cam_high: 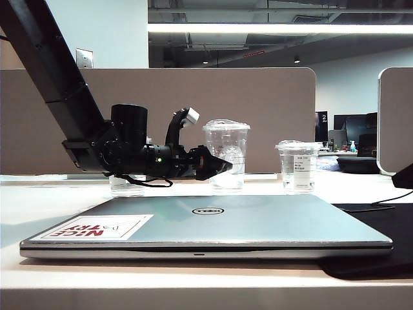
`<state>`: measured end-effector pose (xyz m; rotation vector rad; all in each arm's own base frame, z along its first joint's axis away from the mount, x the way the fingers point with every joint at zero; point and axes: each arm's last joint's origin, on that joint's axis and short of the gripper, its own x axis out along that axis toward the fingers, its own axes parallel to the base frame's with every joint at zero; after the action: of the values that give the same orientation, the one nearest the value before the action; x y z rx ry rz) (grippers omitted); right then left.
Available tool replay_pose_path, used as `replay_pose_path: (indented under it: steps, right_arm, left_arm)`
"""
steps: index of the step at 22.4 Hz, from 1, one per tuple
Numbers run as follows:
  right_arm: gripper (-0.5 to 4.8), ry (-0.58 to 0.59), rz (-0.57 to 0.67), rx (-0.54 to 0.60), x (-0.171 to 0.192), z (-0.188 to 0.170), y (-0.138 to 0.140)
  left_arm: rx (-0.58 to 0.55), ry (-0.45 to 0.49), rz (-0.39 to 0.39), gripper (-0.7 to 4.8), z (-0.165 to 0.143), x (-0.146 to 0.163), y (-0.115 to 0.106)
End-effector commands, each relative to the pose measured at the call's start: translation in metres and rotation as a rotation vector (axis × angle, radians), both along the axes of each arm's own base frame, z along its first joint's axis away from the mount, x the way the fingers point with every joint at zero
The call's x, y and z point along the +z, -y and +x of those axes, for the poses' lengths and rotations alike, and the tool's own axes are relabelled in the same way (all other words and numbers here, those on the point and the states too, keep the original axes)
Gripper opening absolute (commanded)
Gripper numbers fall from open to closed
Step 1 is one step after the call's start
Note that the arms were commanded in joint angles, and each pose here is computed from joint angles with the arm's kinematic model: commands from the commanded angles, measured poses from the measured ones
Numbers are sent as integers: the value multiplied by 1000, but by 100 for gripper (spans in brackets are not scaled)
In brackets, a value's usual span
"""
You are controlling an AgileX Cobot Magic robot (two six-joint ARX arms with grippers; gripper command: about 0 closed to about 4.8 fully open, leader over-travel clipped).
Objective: Pick up the coffee cup on the middle and place it on the left side of the laptop.
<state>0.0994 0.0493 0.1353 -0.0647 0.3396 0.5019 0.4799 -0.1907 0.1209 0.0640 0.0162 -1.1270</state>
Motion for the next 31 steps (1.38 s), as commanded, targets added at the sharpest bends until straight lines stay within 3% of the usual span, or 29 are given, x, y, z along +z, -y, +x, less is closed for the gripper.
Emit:
replay_pose_path:
  steps: [1, 11, 14, 31]
  right_arm:
    - [-5, 13, 6, 2, 0, 0, 0]
    - [-5, 12, 5, 2, 0, 0, 0]
    - [-5, 11, 5, 2, 0, 0, 0]
    - [-5, 8, 4, 3, 0, 0, 0]
  left_arm:
    - [-17, 25, -5, 479, 1, 2, 1]
    - [-57, 10, -4, 479, 3, 4, 3]
    - [-120, -3, -13, 479, 11, 7, 7]
    - [-136, -41, -11, 479, 18, -1, 11]
